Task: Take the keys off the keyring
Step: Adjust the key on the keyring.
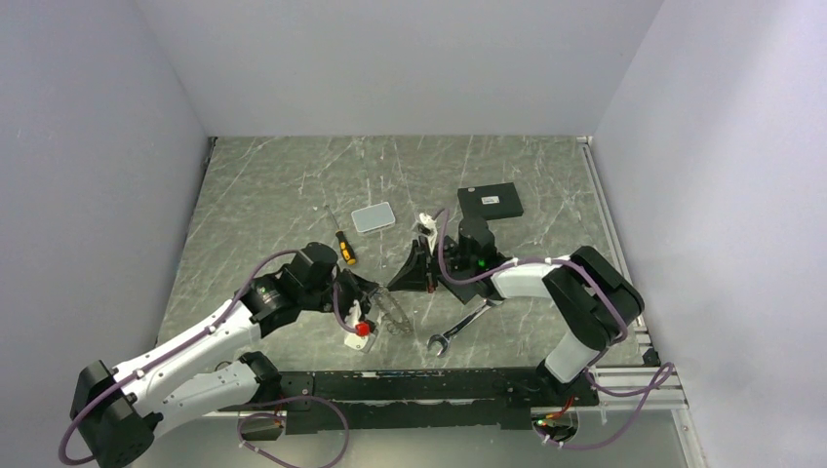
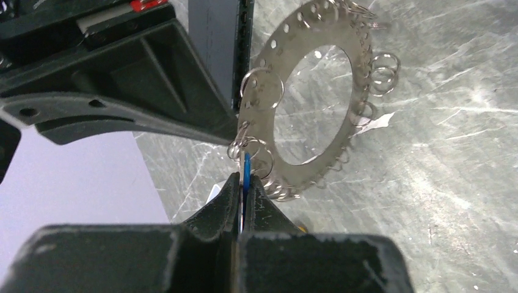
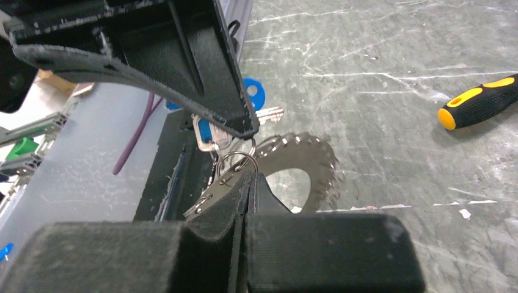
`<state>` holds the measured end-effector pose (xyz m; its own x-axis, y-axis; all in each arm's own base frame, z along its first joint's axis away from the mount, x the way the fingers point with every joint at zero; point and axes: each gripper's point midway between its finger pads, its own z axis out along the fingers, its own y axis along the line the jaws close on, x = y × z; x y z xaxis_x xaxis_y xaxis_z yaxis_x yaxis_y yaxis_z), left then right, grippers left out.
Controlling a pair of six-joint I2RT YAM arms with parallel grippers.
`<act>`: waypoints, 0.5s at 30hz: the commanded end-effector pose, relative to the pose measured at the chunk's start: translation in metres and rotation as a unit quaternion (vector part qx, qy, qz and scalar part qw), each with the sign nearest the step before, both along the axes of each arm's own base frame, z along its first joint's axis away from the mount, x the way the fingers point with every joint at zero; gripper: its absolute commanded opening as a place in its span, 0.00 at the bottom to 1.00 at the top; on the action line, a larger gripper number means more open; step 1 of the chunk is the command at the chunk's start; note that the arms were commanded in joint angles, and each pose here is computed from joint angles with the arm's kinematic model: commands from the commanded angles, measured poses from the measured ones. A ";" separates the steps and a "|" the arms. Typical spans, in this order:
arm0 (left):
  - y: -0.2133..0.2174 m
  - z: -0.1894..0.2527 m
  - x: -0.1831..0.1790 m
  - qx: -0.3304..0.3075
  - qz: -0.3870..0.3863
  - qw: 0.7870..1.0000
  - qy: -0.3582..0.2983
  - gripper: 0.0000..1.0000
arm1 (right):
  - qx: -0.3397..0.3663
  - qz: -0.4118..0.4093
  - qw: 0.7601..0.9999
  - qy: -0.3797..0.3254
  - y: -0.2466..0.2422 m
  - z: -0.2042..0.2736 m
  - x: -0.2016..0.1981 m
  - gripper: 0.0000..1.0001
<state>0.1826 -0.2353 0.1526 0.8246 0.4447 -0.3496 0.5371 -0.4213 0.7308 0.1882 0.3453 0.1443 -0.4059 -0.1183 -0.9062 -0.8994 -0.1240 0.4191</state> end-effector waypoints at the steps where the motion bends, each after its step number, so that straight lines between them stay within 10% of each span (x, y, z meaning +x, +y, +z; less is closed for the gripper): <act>1: -0.005 0.026 0.008 -0.020 0.006 0.999 -0.024 0.00 | -0.002 0.021 0.999 -0.049 -0.007 -0.001 -0.008 0.00; 15: -0.013 0.036 0.006 -0.022 -0.037 0.997 -0.059 0.00 | 0.016 0.061 0.991 -0.117 -0.009 0.010 -0.023 0.18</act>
